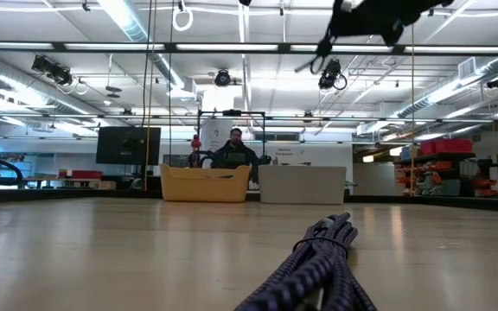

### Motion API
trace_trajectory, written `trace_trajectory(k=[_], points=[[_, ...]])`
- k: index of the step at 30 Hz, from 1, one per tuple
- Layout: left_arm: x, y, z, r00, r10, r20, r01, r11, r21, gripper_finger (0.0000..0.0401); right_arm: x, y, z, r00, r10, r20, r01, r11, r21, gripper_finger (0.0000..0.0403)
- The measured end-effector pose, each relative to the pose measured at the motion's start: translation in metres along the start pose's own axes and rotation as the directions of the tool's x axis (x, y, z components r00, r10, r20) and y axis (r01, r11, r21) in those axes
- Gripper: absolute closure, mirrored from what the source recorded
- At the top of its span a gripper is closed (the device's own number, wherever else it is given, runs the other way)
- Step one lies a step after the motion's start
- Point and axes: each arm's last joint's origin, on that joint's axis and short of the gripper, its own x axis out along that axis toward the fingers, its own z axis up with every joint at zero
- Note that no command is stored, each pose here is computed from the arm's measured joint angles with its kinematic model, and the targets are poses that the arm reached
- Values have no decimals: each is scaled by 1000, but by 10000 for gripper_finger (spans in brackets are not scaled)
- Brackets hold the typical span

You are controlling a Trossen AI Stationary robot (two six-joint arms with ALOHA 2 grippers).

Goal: Pick & Place USB Port
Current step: Put the black charger cable into the gray bin

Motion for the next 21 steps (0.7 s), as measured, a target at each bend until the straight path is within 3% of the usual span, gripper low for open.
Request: trace_trajectory(k=[9,21], points=[[0,-1,0,1000,-1,-1,1,1000,-7,293,7,-25,-10,968,-228,-104,226,974,-32,397],[0,-1,0,1000,0,-1,0,1000,-15,293,25,-122,-7,930,-341,-135,351,935,58,397]])
